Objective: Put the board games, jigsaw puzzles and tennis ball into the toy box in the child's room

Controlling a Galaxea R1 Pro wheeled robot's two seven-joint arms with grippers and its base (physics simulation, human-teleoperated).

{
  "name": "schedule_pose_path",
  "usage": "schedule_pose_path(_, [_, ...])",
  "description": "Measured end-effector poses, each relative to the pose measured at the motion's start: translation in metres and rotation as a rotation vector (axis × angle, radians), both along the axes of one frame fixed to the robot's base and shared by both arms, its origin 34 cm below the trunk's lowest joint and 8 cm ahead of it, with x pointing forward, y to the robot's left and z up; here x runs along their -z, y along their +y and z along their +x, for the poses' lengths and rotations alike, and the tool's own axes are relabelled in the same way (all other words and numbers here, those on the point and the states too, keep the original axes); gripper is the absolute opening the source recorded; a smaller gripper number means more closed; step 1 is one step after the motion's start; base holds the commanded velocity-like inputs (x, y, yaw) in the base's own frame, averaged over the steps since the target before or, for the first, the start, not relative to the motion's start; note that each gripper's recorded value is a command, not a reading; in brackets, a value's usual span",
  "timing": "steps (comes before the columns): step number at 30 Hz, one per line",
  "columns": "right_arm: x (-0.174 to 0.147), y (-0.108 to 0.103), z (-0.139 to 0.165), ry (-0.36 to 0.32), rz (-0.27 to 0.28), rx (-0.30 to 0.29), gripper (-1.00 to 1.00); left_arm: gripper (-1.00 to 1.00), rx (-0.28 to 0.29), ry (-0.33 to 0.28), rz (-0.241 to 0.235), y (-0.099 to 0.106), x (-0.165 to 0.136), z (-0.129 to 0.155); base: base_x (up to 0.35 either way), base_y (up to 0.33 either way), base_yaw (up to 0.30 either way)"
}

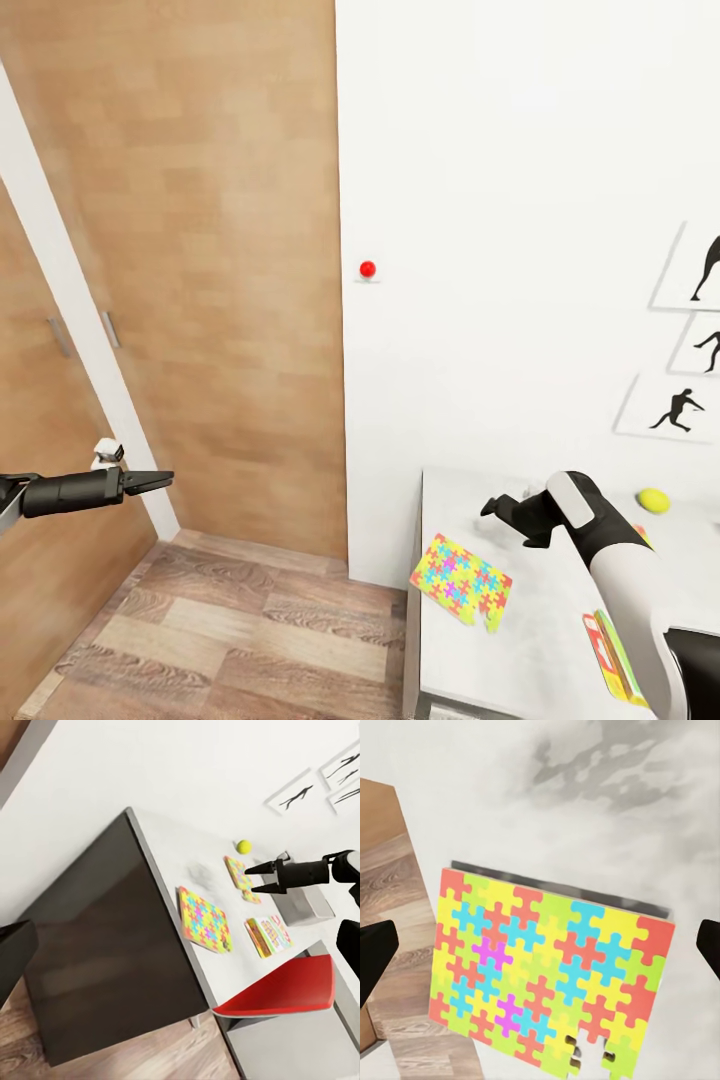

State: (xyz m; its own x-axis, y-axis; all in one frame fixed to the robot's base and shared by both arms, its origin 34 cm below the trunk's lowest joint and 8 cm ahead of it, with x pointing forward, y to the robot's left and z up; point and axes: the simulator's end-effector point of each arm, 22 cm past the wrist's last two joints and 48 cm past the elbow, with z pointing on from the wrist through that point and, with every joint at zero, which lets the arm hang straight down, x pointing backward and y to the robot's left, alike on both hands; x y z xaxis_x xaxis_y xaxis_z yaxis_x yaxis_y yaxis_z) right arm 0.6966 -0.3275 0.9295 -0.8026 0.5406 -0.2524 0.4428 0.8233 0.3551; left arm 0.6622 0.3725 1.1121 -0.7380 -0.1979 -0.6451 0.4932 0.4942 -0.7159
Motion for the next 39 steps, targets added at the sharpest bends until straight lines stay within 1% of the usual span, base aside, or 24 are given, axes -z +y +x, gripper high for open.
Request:
schedule_pose_path(11, [0.010,-0.010,-0.002,0.016,-0.011,0.012,1.00,1.00,0.000,0.019,0.000,0.000,0.010,0.002,0.000,0.000,0.000])
schedule_pose_path(20, [0.016,-0.017,0.002,0.010,-0.016,0.036,1.00,1.00,0.000,0.033,0.000,0.000,0.018,0.003,0.000,0.000,0.000])
schedule_pose_path(27, [0.022,-0.018,0.003,0.011,-0.013,0.048,1.00,1.00,0.000,0.045,0.001,0.000,0.025,0.004,0.000,0.000,0.000])
schedule_pose_path(39, [0.034,-0.016,0.001,0.028,-0.007,0.049,1.00,1.00,0.000,0.063,0.000,0.000,0.036,0.006,0.000,0.000,0.000])
